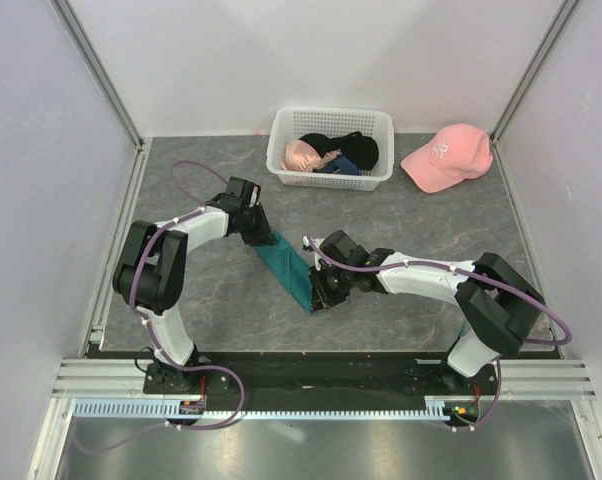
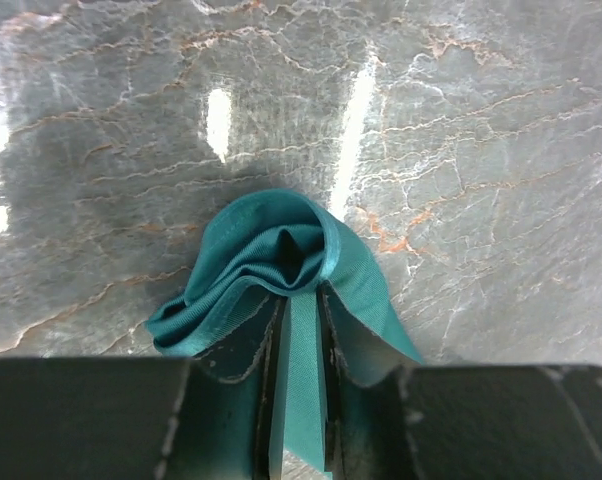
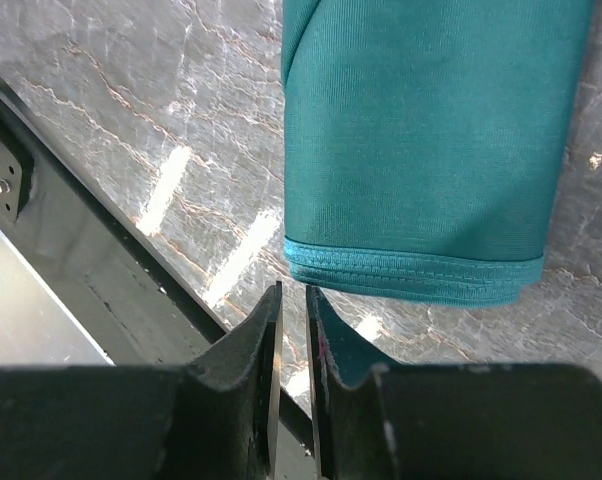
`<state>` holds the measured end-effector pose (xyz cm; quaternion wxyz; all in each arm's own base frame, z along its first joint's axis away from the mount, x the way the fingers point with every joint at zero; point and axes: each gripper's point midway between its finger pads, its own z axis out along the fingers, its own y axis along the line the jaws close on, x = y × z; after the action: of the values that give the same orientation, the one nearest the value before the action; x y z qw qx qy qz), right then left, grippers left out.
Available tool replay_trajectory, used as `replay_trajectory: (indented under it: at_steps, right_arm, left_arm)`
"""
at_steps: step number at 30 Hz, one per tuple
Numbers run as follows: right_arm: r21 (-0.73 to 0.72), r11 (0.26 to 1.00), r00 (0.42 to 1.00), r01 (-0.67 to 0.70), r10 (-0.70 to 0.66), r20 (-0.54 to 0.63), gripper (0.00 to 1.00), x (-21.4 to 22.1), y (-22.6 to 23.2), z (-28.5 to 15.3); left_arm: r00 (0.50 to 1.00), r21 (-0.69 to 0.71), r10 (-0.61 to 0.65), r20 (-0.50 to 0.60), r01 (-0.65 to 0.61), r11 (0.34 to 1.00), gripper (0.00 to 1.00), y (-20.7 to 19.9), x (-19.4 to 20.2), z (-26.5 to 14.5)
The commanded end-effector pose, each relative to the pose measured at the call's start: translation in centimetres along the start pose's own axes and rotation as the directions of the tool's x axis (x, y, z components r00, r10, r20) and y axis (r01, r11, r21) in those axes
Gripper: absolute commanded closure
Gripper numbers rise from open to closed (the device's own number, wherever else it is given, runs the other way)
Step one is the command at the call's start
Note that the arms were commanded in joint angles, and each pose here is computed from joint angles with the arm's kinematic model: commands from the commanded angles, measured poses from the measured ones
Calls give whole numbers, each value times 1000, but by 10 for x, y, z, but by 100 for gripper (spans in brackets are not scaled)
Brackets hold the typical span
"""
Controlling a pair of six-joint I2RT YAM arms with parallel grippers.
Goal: Fold the napkin into a case and place the utensils inside
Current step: Rotate the smaller rectangle-folded napkin at the center of the board.
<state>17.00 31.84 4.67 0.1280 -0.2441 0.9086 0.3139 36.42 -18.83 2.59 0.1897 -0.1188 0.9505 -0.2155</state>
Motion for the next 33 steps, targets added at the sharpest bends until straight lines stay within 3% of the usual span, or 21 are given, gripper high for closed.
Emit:
replay_trajectory:
  at_steps: [1,5,9,16,22,30,33]
  right_arm:
    - [-23,999,999,25,-24,41,78,-14,9,-1]
    - [-27,999,998,31,-30,47,78,-18,12,-3]
    - [-31,999,998,35,-34,53,79,-24,14,-1]
    - [-15,999,999,33,-32,42,79,-25,8,9]
    - [67,997,999,38,-39,17,80,-15,-16,20]
    - [218,973,997,80,-83,3,79,-21,-49,4]
    - [232,970,994,66,-84,68,76,-38,-41,-18]
  left_arm:
    - [994,25,57,95,-60,998,75,-12,-20,-28]
    - [992,47,59,109,-65,997,74,-22,-28,-41]
    - [995,50,57,88,-61,997,75,-22,-33,-30]
    - [999,-13,38,28,-38,999,77,1,-35,6]
    - [1000,-73,5,24,-3,997,78,27,-38,11]
    - [998,-78,-22,59,26,997,76,34,-25,-27]
    - [996,-57,-28,87,33,998,72,26,-21,-52]
